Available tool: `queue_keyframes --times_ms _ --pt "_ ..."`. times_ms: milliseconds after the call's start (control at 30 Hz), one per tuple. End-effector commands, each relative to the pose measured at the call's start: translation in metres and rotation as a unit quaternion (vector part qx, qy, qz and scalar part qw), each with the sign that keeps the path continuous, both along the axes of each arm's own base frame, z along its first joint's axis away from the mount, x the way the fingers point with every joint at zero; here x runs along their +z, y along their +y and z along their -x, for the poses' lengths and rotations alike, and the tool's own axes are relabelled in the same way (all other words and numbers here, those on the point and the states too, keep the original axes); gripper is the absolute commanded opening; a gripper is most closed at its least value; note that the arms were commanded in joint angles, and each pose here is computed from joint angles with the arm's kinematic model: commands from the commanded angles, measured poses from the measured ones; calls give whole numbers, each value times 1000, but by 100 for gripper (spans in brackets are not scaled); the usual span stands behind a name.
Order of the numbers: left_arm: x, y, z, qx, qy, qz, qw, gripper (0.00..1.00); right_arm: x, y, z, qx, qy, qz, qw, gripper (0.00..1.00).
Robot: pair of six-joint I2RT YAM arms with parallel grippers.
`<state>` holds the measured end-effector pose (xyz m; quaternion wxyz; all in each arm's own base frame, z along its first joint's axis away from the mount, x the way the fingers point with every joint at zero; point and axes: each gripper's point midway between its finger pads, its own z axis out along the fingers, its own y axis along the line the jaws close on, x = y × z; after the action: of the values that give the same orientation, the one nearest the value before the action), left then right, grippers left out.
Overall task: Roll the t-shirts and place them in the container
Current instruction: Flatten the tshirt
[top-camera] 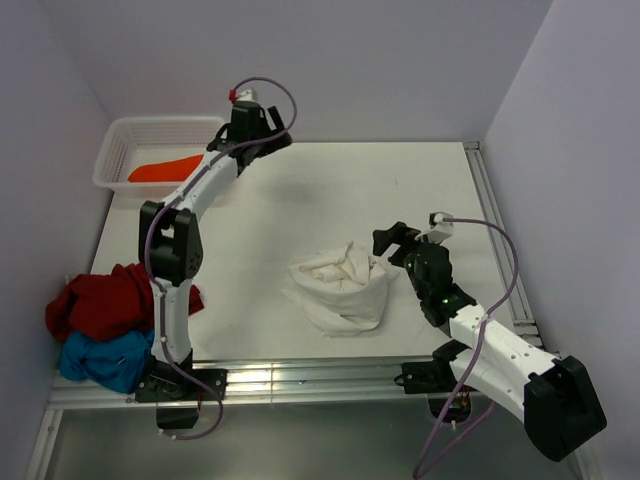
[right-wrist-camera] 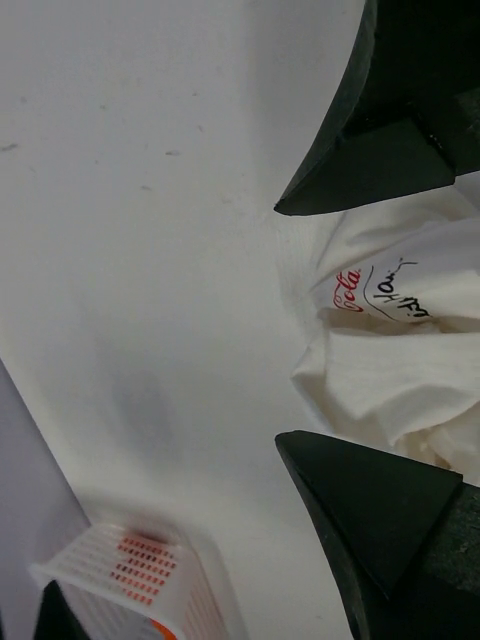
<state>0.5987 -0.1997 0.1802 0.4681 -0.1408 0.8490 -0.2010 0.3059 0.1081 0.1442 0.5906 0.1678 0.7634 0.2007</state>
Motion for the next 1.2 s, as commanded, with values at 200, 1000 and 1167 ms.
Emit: queue_keyframes --times_ms 200,1000,1167 --pt "134 -16 155 -43 -69 25 996 90 60 90 23 191 -80 66 976 92" --pt "-7 77 314 51 17 67 996 95 -45 231 76 382 133 317 858 76" --pt "-36 67 316 34 48 75 995 93 -50 219 70 345 128 311 876 31"
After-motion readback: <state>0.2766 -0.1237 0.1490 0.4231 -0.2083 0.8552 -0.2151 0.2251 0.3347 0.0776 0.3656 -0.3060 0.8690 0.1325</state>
